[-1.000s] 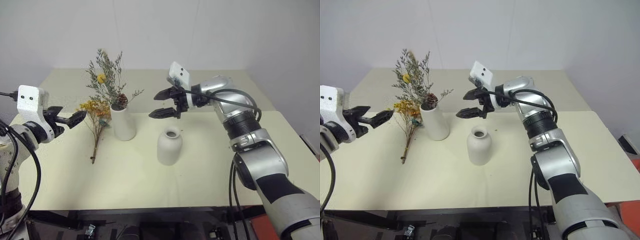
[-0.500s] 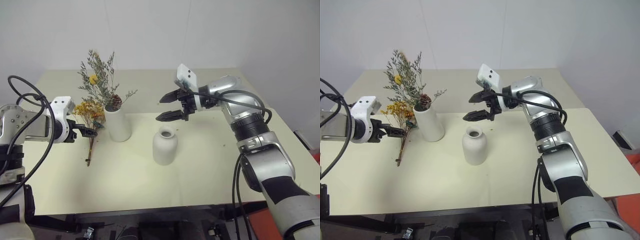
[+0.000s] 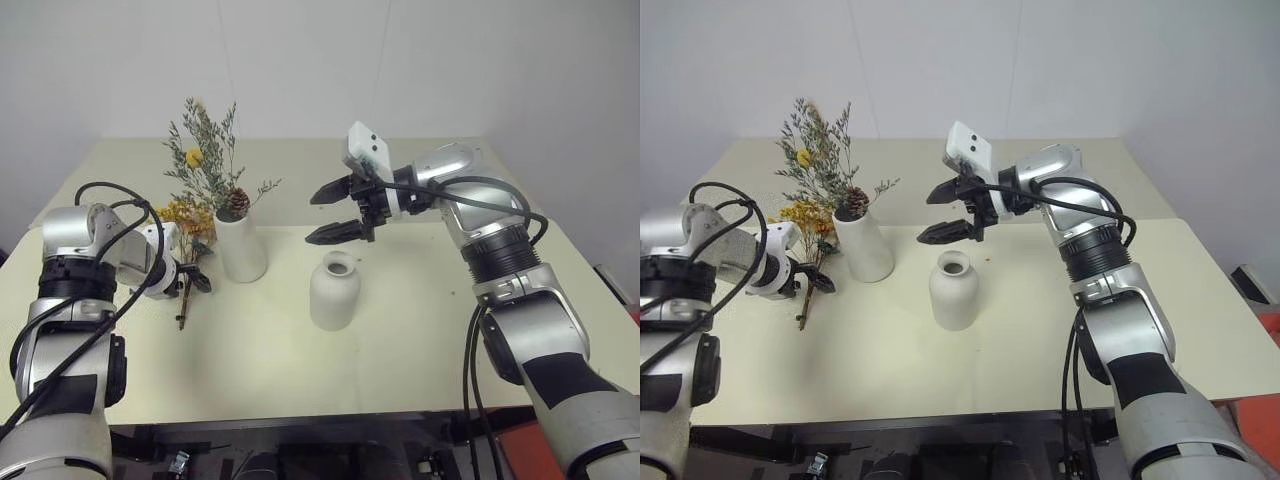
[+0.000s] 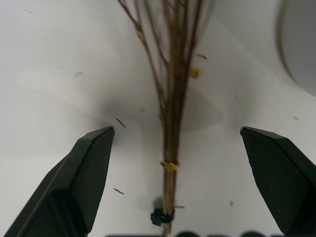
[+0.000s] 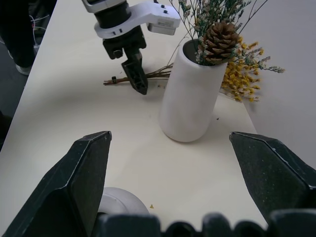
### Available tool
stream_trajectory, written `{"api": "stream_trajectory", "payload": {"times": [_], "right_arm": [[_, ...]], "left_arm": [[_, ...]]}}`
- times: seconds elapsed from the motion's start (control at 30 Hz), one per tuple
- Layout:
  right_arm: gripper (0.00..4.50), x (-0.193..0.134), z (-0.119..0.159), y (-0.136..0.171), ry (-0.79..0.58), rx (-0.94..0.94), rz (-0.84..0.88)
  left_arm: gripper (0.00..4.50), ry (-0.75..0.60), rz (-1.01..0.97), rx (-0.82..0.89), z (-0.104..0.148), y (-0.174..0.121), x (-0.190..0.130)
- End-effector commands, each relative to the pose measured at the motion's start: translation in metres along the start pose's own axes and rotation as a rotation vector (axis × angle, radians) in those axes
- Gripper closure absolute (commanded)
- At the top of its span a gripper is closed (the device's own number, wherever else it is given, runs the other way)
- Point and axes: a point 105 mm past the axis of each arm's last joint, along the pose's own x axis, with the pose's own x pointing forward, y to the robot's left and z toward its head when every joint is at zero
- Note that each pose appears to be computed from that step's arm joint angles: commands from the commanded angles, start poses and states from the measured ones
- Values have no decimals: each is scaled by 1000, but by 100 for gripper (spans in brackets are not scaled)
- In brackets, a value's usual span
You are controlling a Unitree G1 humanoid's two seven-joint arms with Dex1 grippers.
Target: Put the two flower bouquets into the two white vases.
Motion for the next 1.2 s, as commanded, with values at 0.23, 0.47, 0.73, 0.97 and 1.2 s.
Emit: {"api": "stream_trajectory", "payload": {"times": [0.23, 0.47, 0.73, 0.97, 1.2], "right_arm": [[0, -2, 11, 2, -15, -35, 0], [0, -1, 10, 1, -15, -31, -1], [0, 0, 10, 1, -19, -26, -3], [0, -1, 8, 1, -24, -19, -11], [0, -6, 6, -1, -30, -9, -31]], "left_arm": [[125, -28, 27, 7, 11, 2, 0], [347, -35, 29, 5, 13, 5, -4], [448, -55, 57, -3, 15, 11, -11], [448, -219, 182, -35, 36, 30, -34], [448, -627, 296, 6, 81, 34, -90]]}}
